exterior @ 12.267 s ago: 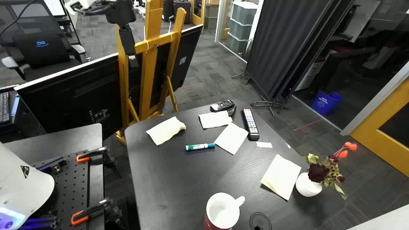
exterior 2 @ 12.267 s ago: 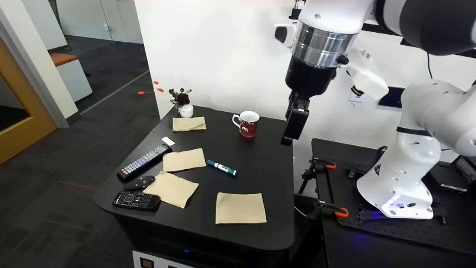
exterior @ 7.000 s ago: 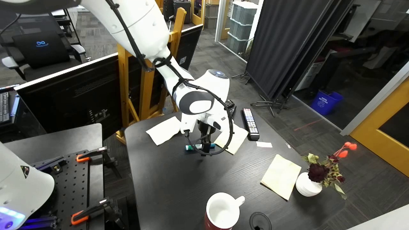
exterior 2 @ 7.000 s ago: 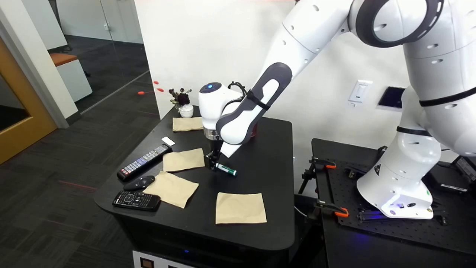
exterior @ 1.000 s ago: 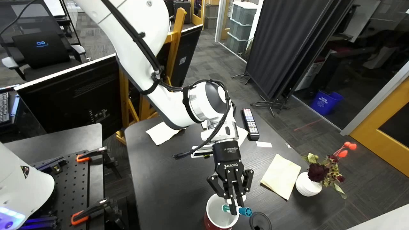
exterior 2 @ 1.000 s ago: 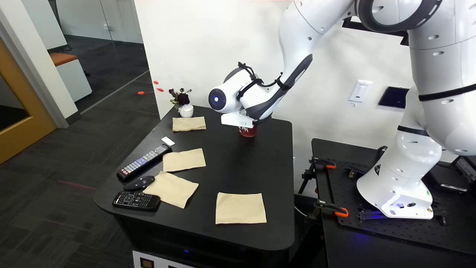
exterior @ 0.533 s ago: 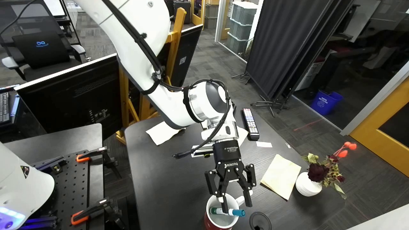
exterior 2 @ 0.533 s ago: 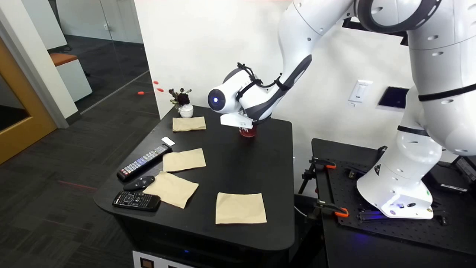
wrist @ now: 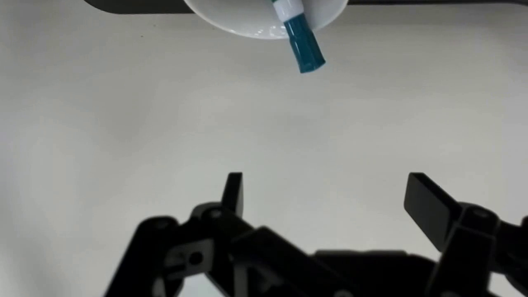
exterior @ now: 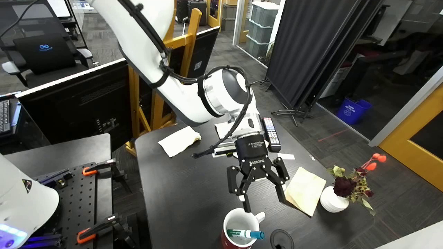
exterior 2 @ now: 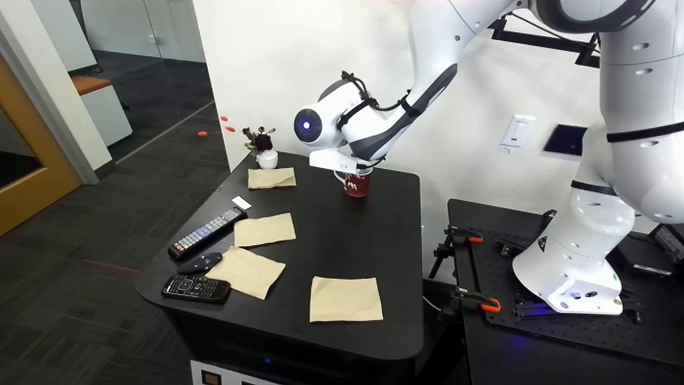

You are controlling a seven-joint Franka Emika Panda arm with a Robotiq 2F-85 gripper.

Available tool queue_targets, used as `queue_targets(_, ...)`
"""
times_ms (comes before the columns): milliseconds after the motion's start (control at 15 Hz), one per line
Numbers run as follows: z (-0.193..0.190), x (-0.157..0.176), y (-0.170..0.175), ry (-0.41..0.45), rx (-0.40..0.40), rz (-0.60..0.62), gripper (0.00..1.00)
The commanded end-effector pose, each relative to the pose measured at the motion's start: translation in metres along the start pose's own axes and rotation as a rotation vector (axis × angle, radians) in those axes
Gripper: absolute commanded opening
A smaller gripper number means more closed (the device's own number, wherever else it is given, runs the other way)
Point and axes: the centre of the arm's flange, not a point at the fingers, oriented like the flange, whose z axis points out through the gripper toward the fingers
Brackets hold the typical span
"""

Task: Pick up the marker and put it in the cup

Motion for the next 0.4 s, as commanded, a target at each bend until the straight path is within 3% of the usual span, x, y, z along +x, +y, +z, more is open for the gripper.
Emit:
queue_targets(0,-0.027,0.026,0.013,-0.005,0.042,0.029,1.00)
queue_targets(333,-0.028,0.024,0.000,-0.006,0.044,0.037,1.00)
